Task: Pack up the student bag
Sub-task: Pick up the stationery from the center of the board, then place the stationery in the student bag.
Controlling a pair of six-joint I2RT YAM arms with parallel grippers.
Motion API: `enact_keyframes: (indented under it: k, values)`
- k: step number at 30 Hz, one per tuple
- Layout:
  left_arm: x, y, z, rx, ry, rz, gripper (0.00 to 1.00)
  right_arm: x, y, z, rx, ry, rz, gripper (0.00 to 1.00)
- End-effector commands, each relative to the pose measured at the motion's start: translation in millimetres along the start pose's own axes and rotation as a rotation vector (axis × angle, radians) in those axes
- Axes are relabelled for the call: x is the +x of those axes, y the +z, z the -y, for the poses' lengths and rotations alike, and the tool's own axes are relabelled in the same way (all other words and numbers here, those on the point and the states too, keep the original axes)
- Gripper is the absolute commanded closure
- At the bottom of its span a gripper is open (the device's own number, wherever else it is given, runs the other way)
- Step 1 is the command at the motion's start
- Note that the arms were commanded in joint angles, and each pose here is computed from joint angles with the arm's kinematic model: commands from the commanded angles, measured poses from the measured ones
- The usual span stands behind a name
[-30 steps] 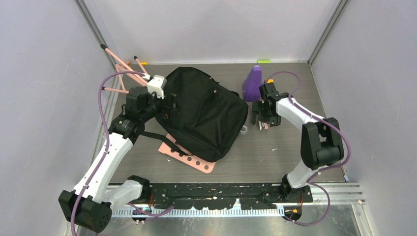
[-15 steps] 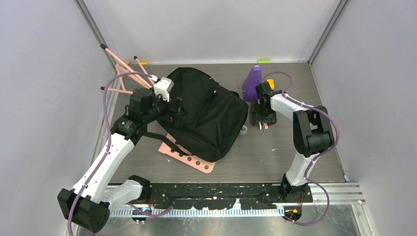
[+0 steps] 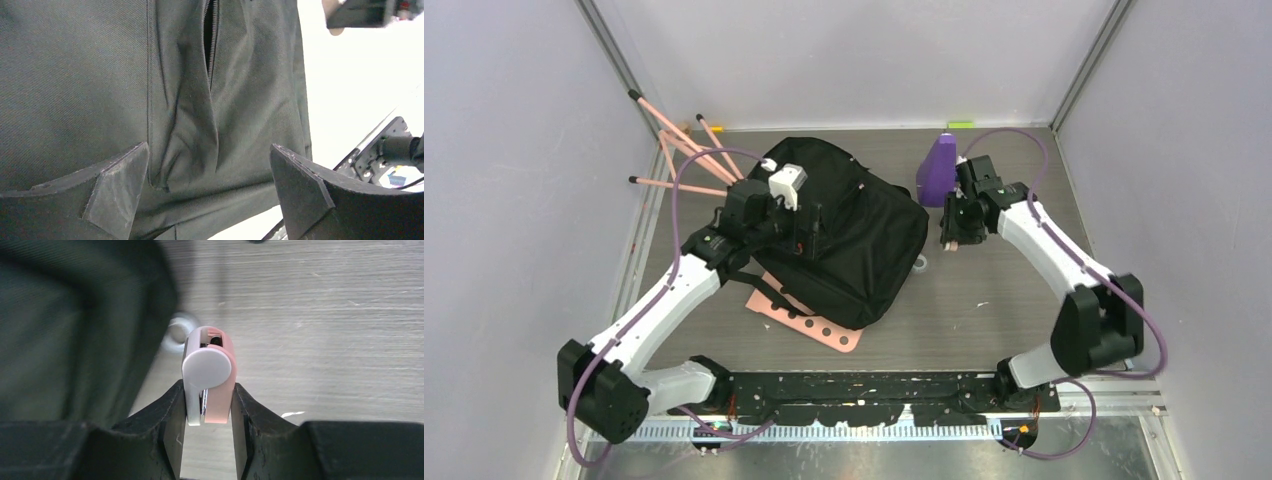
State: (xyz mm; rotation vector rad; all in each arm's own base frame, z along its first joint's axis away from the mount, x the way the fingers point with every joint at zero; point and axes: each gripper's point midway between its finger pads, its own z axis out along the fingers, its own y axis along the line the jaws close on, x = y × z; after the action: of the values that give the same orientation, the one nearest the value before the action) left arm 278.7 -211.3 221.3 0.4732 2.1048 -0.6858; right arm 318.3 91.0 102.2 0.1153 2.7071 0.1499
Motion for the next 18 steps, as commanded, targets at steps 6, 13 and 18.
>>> enact_keyframes:
  k: [6,13,18]
  values:
    - [-26,30,6,-0.004,-0.124,0.1,0.07,-39,-126,-130,-0.286,-0.029,0.351,0.64]
    - [-7,48,-13,-0.114,-0.075,0.027,0.33,-47,-131,-205,-0.381,0.037,0.447,0.64]
    - [-1,56,-17,-0.134,-0.053,0.007,0.62,-40,-109,-239,-0.407,0.053,0.424,0.65]
